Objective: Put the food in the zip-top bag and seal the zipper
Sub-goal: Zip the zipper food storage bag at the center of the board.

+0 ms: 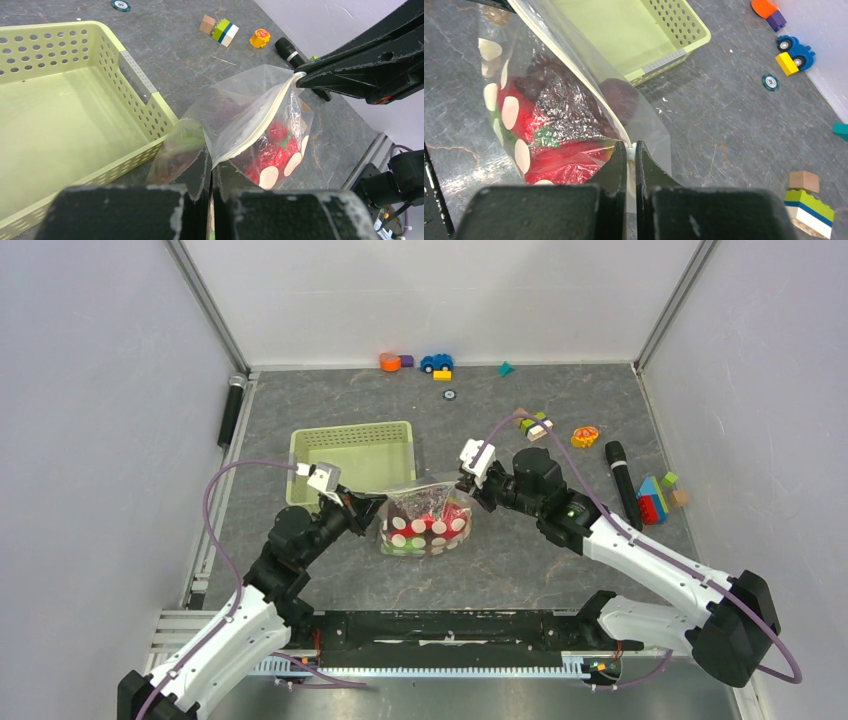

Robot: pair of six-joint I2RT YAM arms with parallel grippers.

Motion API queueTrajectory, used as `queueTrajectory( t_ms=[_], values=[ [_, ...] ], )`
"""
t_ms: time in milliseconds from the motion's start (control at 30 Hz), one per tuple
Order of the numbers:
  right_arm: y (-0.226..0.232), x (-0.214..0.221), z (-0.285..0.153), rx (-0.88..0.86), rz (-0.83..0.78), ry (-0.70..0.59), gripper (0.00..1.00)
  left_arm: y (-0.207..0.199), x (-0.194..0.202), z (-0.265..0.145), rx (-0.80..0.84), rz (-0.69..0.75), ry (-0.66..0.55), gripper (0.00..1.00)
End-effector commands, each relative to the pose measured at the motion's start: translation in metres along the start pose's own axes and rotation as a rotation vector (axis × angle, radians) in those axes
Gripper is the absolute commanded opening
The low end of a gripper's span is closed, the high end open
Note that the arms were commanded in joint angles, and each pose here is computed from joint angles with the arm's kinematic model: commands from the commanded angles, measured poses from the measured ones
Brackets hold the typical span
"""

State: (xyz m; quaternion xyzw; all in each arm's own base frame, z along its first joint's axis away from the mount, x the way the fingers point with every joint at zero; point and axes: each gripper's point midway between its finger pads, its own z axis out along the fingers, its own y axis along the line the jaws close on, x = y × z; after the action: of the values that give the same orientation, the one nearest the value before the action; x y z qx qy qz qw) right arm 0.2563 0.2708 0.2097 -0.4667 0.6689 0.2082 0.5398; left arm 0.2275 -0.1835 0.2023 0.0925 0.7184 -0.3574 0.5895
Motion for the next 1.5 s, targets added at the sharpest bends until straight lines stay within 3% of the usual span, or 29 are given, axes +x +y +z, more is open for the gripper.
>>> queueTrajectory(
  t_ms=[0,367,867,1467],
  values=[
    [-0.032,0.009,-0.013,0.172,-0.005,0.048,0.00,0.011,-0.022,-0.001,-0.078,-0.012,-0.087,0.02],
    [-0.059,0.017,-0.027,0.332,-0.020,0.116,0.00,0.015,-0.024,-0.002,-0.101,-0.011,-0.098,0.02],
    [-0.086,0.050,-0.053,0.575,0.076,0.252,0.00,0.024,-0.025,-0.005,-0.150,-0.005,-0.102,0.02],
    [-0.096,0.055,-0.074,0.682,0.106,0.263,0.00,0.021,-0.023,-0.006,-0.136,-0.002,-0.082,0.02]
  ],
)
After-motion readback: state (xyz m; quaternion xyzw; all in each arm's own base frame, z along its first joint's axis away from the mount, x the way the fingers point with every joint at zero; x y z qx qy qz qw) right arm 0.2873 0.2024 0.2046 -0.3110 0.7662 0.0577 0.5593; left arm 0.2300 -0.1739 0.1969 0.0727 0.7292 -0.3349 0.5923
